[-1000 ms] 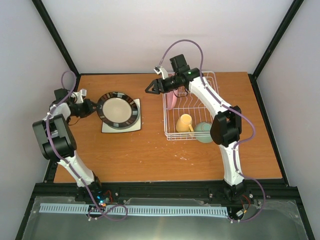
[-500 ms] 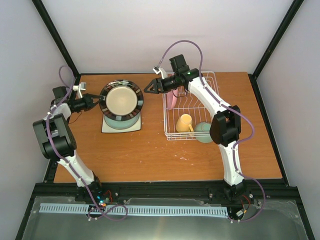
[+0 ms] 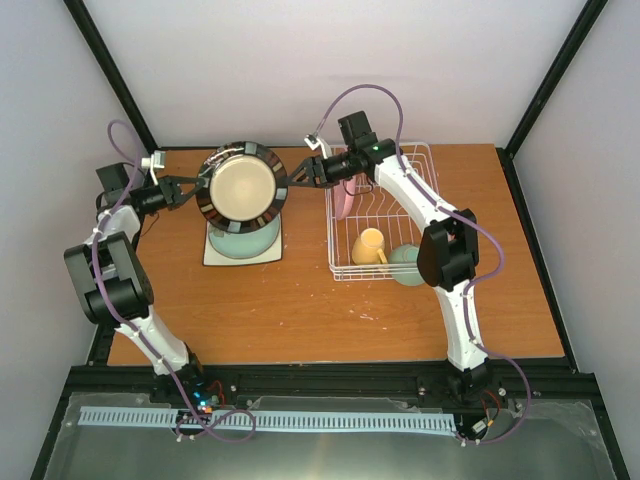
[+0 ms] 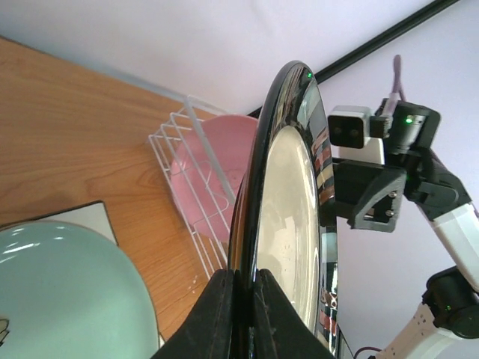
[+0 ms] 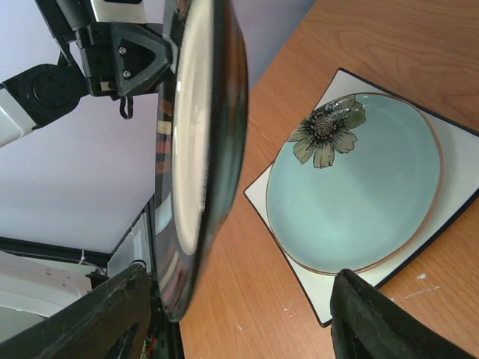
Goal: Load the mixed dishes into the dish rack
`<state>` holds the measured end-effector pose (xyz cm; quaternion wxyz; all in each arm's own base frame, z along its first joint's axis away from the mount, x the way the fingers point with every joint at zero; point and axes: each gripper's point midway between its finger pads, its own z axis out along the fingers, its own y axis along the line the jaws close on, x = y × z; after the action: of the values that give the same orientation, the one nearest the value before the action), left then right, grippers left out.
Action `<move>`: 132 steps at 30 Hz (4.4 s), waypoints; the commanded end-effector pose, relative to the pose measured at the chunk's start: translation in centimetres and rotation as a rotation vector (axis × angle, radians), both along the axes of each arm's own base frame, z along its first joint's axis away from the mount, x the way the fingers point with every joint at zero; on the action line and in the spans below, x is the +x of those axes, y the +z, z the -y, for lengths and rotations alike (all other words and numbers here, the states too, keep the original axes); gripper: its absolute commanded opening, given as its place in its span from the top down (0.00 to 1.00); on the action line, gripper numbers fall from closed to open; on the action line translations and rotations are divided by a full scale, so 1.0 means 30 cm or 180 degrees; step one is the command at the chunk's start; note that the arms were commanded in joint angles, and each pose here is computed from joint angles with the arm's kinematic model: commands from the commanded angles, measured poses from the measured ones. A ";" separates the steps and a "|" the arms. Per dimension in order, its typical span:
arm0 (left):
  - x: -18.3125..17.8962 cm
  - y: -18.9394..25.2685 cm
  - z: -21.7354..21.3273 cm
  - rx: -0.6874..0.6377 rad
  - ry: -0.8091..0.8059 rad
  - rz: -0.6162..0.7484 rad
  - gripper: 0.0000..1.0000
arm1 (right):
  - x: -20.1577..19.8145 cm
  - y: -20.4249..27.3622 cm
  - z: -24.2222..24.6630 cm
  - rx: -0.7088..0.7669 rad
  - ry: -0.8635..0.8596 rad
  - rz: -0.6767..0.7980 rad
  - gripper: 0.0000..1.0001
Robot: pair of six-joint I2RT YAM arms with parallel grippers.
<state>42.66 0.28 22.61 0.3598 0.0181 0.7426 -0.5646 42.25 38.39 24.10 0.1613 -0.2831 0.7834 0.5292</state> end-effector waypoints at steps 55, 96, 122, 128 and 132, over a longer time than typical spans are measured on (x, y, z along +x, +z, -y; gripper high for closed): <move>0.209 0.196 0.140 0.0508 0.0147 0.0308 0.43 | 0.090 0.219 0.031 0.0403 -0.0289 0.0342 0.97; 0.328 0.280 -0.145 0.1920 0.1760 0.0274 0.48 | 0.108 0.242 0.924 -0.2560 -0.3700 0.0843 0.97; 0.306 0.227 -0.147 0.1974 0.1760 0.0182 0.48 | 0.187 0.136 0.795 -0.2518 -0.3229 0.0724 0.97; 0.292 0.218 -0.152 0.2032 0.1787 0.0170 0.48 | 0.194 0.105 0.774 -0.2617 -0.3122 0.0751 0.97; 0.290 0.215 -0.157 0.2067 0.1793 0.0163 0.48 | 0.200 0.078 0.763 -0.2712 -0.3042 0.0786 0.97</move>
<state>51.84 4.75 27.55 0.4773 -0.0725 0.8530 -0.1983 46.75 14.75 22.43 0.2754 0.0032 0.9613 -0.0065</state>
